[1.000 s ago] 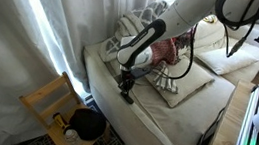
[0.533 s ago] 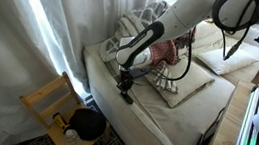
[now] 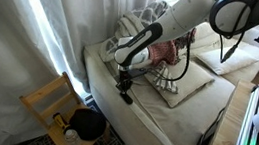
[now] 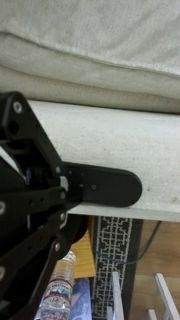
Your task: Press a button on the black remote
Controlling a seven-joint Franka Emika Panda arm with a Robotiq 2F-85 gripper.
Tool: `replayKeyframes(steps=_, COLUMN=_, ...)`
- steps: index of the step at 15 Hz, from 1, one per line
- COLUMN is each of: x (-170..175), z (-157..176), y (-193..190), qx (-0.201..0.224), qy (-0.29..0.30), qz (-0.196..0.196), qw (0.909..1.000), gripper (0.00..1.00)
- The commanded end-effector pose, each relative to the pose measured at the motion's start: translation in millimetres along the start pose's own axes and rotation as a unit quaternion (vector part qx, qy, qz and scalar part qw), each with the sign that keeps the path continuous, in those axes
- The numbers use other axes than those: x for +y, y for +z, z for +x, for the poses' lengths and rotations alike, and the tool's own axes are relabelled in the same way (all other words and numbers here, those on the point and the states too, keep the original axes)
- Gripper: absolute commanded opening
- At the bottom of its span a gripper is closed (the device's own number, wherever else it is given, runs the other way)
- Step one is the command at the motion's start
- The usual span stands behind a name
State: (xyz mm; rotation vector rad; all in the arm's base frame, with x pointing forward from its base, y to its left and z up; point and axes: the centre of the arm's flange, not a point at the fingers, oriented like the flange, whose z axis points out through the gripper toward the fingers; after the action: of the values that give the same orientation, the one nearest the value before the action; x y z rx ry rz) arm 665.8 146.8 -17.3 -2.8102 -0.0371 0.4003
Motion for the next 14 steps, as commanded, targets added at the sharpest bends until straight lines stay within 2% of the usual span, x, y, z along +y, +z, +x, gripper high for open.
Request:
replayKeyframes(steps=1, x=6, z=20, y=27, qx=-0.021, qy=0.004, qz=0.008, qw=0.9997, gripper=0.00)
replayKeyframes(steps=7, x=12, z=28, y=34, qx=-0.043, qy=0.004, qz=0.017, qw=0.9989, gripper=0.00)
replayKeyframes(steps=14, x=-8, z=-12, y=-5, qx=-0.035, qy=0.003, qz=-0.001, qw=0.9994, gripper=0.00)
